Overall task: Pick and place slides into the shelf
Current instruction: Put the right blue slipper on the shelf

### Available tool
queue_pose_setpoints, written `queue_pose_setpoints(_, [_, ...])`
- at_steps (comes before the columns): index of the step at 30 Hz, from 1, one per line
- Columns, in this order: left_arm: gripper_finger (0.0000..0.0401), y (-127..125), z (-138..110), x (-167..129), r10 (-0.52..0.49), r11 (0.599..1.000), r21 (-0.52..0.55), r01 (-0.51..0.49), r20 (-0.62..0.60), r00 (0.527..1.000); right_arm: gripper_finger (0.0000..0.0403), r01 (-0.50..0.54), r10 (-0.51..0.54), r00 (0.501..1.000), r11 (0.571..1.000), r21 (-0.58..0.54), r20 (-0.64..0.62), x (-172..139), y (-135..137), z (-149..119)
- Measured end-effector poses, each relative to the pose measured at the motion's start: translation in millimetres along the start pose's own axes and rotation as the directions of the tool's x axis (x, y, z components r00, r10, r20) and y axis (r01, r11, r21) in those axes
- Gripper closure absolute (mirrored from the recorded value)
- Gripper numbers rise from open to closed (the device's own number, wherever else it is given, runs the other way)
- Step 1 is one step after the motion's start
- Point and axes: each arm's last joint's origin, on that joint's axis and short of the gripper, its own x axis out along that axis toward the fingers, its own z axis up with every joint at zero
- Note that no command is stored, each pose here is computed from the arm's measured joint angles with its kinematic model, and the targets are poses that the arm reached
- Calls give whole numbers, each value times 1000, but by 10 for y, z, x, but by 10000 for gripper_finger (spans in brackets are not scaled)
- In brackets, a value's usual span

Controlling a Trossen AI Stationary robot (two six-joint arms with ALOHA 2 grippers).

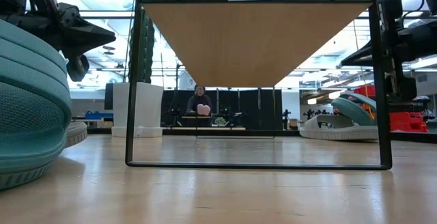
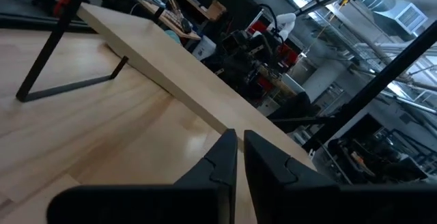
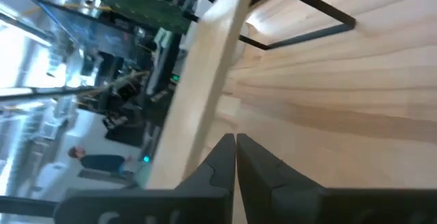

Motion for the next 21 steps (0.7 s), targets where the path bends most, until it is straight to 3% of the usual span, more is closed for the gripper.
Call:
queue_pose_setpoints(5, [362,6,-8,0,6,1000,-9,-6,-8,1000,380,-66,66,996,998,-3,62,-19,105,51])
queue_pose_setpoints(14, [361,8,-11,0,8,1000,-15,-8,-13,1000,380,-138,177,964,971,-197,197,-251,563,333])
queue_pose_setpoints(18, [359,9,-12,0,9,1000,-16,-9,-14,1000,380,-130,205,948,948,-291,243,-383,737,455])
queue_pose_setpoints(21, [356,10,-12,0,10,999,-33,-10,-14,1000,380,-76,167,952,940,-331,257,-476,826,528])
